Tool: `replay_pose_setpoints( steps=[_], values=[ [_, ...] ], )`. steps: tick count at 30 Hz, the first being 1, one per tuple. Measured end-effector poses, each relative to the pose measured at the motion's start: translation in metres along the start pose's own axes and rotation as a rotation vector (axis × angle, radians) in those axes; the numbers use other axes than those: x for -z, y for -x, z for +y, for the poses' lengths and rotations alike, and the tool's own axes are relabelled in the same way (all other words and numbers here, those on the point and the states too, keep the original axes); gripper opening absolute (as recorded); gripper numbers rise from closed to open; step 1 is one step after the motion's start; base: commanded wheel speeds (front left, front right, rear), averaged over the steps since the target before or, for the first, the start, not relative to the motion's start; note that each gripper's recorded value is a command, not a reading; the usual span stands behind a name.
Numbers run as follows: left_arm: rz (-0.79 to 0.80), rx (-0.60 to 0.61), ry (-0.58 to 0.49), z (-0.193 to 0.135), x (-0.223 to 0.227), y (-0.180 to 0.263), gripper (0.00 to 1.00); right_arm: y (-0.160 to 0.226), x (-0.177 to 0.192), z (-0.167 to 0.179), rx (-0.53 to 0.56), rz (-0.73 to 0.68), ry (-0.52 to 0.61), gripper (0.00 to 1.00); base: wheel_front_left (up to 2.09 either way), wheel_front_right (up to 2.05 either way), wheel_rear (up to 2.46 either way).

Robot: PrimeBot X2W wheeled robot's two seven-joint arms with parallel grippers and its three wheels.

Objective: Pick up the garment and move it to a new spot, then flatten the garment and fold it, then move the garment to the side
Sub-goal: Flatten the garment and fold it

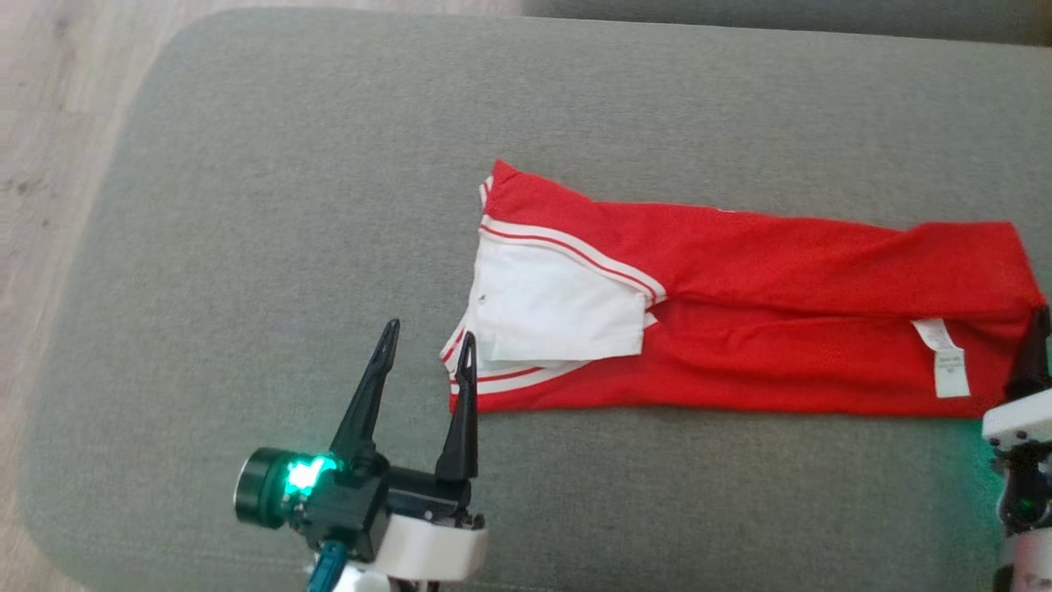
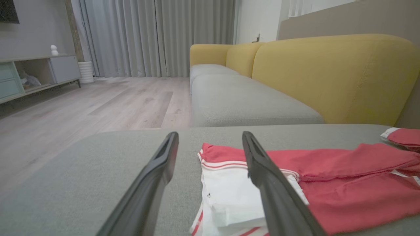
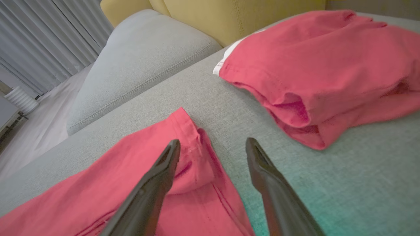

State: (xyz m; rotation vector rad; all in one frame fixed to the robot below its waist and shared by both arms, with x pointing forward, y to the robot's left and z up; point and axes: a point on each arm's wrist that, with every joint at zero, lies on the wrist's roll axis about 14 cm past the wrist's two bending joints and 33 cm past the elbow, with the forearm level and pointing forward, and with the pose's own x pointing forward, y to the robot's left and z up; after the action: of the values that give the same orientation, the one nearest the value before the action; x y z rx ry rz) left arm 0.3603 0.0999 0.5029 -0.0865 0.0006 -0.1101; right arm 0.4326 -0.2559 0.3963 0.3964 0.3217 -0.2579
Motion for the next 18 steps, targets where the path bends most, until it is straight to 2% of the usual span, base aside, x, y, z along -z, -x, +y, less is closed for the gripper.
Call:
replay_pose_setpoints(
  steps=[6,9,10,11,12,13,18],
  values=[
    [-0.026,-0.012,-0.007,0.008,-0.003,-0.002,1.00,-0.006,0.036,-0.012,0.061,0.127,-0.005,1.00,0.00,0.00,0.00],
    [-0.019,-0.020,-0.005,0.010,0.001,0.000,1.00,-0.009,0.039,-0.009,0.058,0.142,0.002,1.00,0.00,0.00,0.00],
    [-0.023,-0.022,-0.004,0.011,0.000,0.000,1.00,-0.012,0.038,-0.006,0.053,0.142,-0.003,0.91,0.00,0.00,0.00],
    [-0.028,-0.025,-0.003,0.012,-0.001,-0.001,1.00,-0.014,0.036,-0.003,0.048,0.143,-0.008,0.57,0.00,0.00,0.00],
    [-0.033,-0.024,-0.002,0.012,-0.002,-0.001,1.00,-0.015,0.036,0.000,0.044,0.145,-0.011,0.16,0.00,0.00,0.00],
    [-0.038,-0.024,-0.002,0.012,-0.003,-0.002,1.00,-0.016,0.036,0.002,0.040,0.147,-0.011,0.00,0.00,0.00,0.00],
    [-0.062,-0.020,-0.005,0.012,-0.009,-0.006,1.00,-0.014,0.036,0.004,0.029,0.145,-0.016,0.00,0.00,0.00,0.00]
  ],
)
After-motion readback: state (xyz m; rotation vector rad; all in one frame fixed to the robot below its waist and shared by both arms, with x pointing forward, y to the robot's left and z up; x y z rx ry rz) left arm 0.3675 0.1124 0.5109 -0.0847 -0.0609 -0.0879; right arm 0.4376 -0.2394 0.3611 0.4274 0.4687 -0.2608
